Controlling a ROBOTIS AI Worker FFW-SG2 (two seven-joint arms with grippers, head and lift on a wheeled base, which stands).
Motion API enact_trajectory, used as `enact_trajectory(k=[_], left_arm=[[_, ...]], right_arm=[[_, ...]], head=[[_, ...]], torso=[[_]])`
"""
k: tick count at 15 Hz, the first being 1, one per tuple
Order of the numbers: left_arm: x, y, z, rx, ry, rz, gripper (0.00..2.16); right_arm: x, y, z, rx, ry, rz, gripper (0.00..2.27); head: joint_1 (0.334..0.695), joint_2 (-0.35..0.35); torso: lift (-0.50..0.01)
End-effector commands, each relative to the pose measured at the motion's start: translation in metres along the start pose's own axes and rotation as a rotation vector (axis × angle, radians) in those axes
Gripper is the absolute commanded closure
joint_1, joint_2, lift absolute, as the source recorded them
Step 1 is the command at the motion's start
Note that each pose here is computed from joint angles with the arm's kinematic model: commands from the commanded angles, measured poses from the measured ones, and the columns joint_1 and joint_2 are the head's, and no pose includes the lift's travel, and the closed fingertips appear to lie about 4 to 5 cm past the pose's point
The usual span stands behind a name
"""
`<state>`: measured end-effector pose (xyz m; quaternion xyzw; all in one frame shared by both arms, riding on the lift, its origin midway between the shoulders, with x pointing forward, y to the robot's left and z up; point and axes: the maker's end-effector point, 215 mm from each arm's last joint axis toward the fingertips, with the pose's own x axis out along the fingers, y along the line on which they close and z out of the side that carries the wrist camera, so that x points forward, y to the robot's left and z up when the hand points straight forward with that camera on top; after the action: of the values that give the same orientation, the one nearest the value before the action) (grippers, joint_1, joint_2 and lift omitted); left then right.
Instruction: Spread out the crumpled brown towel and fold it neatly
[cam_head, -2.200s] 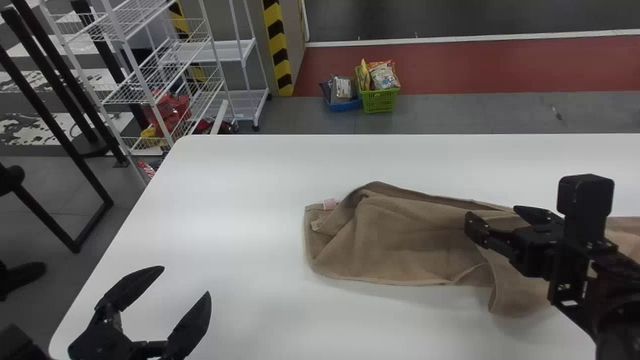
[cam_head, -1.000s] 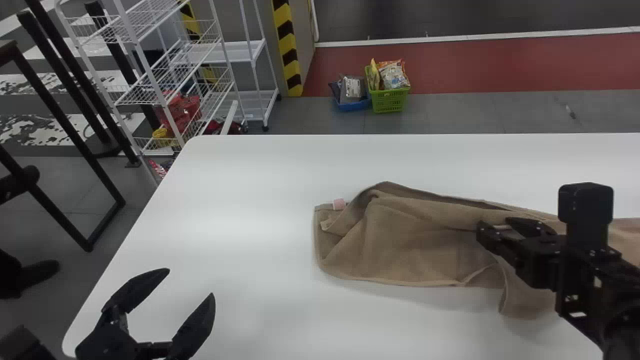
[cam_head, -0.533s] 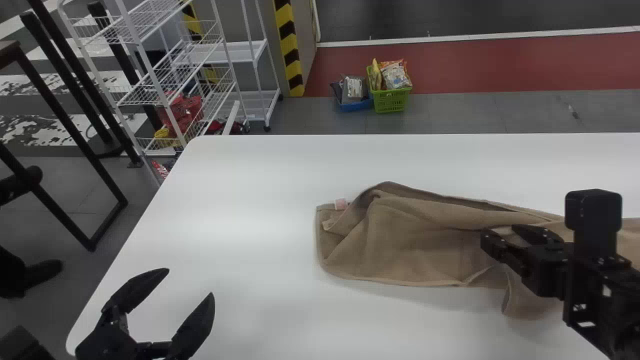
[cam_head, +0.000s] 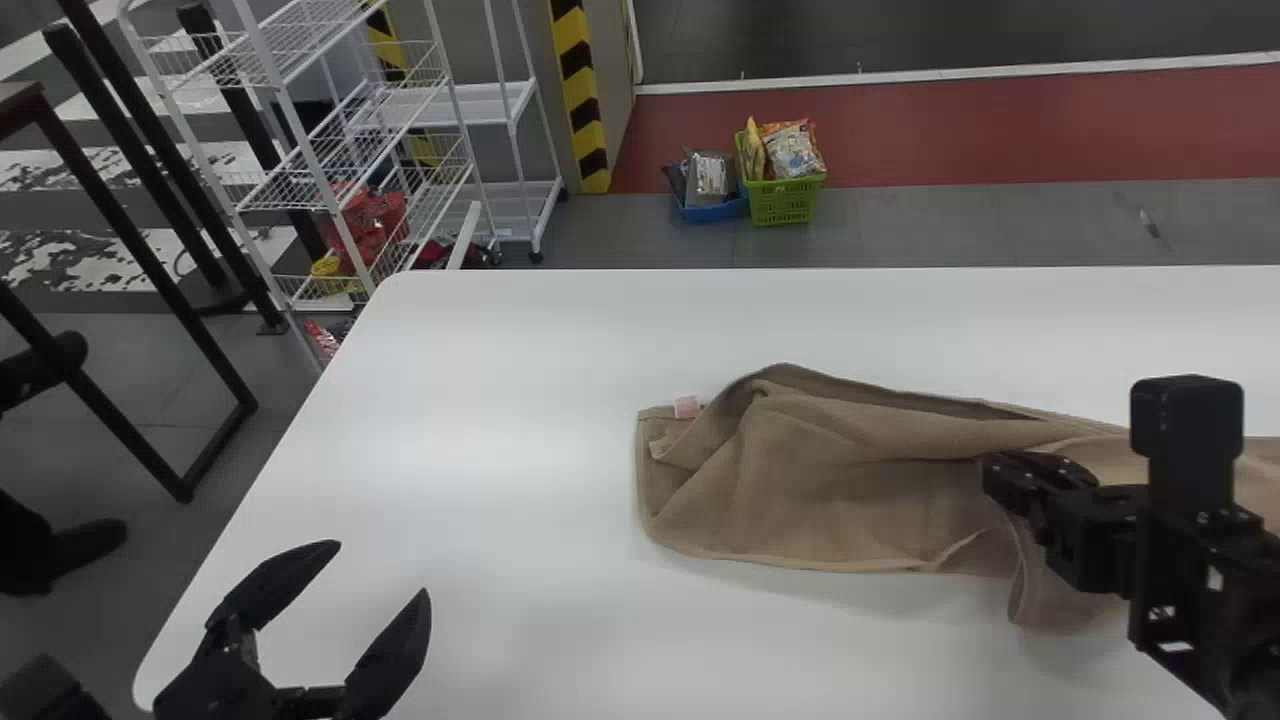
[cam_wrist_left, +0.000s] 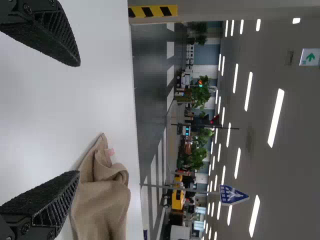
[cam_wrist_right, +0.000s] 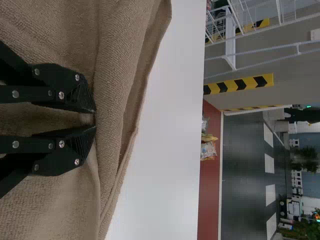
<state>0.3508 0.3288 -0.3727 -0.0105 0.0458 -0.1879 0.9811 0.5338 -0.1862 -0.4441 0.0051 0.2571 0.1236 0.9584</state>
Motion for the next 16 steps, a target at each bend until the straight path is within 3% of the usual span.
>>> enact_trajectory(k=[1, 8, 16], left_arm=[[0.000, 0.000, -0.001, -0.004, -0.001, 0.002, 0.03], [0.000, -0.001, -0.002, -0.004, 0.001, 0.001, 0.03], [0.003, 0.000, 0.000, 0.000, -0.002, 0.001, 0.03]], right_arm=[[-0.002, -0.006, -0.002, 0.013, 0.000, -0.006, 1.39], [-0.067, -0.026, 0.038, 0.090, -0.105, -0.020, 1.39], [-0.172, -0.078, -0.025, 0.207, 0.037, -0.008, 1.39]], head=[[0.695, 0.181], [0.695, 0.153], [0.695, 0.093]], torso=[[-0.128], [-0.128], [-0.128]])
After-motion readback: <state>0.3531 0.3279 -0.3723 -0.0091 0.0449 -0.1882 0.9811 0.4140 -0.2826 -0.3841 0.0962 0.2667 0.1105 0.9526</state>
